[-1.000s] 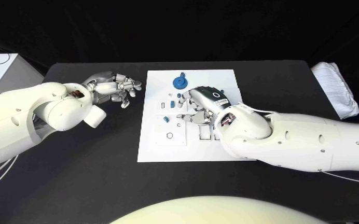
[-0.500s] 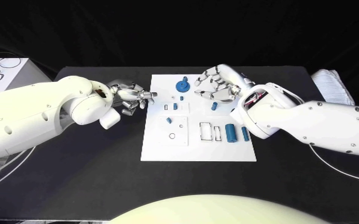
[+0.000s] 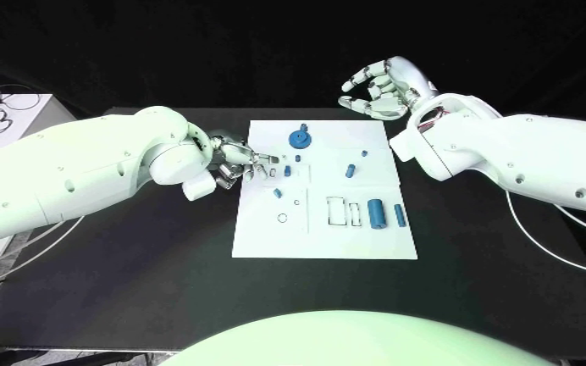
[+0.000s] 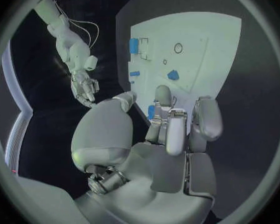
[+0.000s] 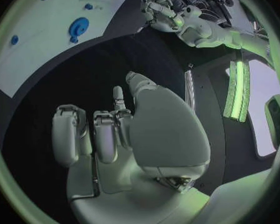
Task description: Assemble the parts on the task board
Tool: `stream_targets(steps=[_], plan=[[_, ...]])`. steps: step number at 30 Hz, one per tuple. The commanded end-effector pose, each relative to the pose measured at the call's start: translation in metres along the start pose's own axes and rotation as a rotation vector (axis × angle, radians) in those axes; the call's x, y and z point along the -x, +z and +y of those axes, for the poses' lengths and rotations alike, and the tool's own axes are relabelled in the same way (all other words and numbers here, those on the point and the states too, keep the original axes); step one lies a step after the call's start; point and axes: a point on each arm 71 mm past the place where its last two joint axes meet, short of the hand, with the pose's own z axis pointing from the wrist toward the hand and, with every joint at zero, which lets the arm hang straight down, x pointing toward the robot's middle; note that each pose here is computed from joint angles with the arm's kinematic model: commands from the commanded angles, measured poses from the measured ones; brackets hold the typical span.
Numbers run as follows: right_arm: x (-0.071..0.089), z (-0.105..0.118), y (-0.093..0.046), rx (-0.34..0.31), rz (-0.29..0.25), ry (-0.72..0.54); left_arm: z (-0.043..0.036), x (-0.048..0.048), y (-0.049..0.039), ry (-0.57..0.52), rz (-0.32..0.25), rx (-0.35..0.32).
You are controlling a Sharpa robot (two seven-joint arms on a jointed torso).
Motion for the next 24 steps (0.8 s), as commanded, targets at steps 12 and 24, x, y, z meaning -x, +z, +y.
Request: stream_targets(steps=[12, 24], plan=[[0.007, 0.003, 0.018, 0.003, -0.041, 0.034, -0.0096, -0.0139, 0.0125, 0.111, 0.141, 0.075], [0.010, 0.003, 0.026, -0.003, -0.054, 0.024, -0.0138, -0.0115, 0.0199, 0.117, 0.148, 0.091]])
